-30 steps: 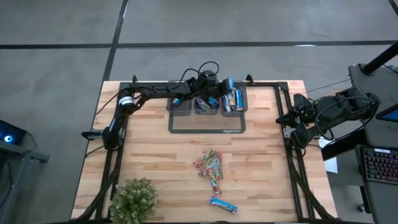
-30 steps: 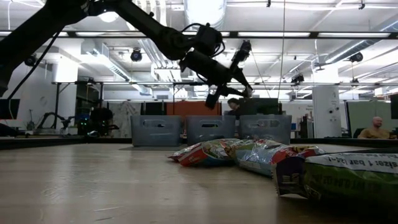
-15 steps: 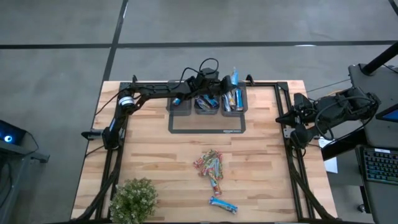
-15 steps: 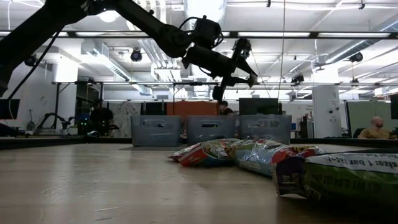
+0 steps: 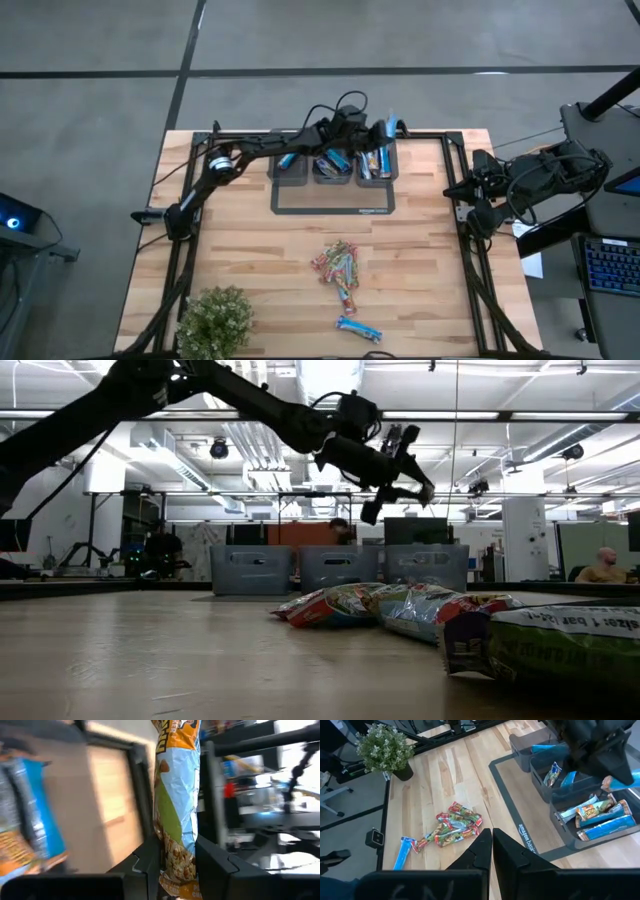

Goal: Pick and place Granola Bars by type
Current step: Put the yellow granola bar into the right black bin

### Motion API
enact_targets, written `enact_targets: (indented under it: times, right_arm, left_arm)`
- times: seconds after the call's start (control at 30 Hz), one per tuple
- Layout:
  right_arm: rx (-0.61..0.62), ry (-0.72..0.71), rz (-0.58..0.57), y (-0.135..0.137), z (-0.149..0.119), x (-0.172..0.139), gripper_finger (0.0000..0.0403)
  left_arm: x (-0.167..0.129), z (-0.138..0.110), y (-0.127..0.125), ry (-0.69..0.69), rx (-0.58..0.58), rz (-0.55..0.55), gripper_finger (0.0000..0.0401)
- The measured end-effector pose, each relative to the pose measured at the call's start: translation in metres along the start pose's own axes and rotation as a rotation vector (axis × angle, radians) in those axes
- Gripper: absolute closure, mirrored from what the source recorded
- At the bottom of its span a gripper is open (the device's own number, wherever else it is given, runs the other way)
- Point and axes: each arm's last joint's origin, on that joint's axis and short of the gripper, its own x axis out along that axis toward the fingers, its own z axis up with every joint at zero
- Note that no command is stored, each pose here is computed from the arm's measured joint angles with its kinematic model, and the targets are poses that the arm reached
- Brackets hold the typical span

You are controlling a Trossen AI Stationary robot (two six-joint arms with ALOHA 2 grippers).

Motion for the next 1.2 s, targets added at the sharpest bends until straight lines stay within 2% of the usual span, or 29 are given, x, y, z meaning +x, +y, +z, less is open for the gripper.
enact_targets:
  times: [0.13, 0.37, 1.03, 1.2]
  right_arm:
    - [-0.003, 0.000, 0.000, 0.000, 0.000, 0.000, 0.0394]
    - [-0.003, 0.000, 0.000, 0.000, 0.000, 0.000, 0.0394]
    - [-0.003, -0.001, -0.001, 0.000, 0.000, 0.000, 0.0394]
    - [-0.003, -0.002, -0.001, 0.000, 0.000, 0.000, 0.0394]
  left_arm:
    - [0.002, 0.000, 0.002, 0.018, -0.008, 0.069, 0.0314]
    - [0.003, -0.001, 0.008, -0.007, -0.042, 0.115, 0.0314]
    - [0.005, -0.005, 0.018, 0.006, -0.047, 0.188, 0.0313]
    - [0.006, -0.010, 0.029, 0.025, -0.067, 0.225, 0.0296]
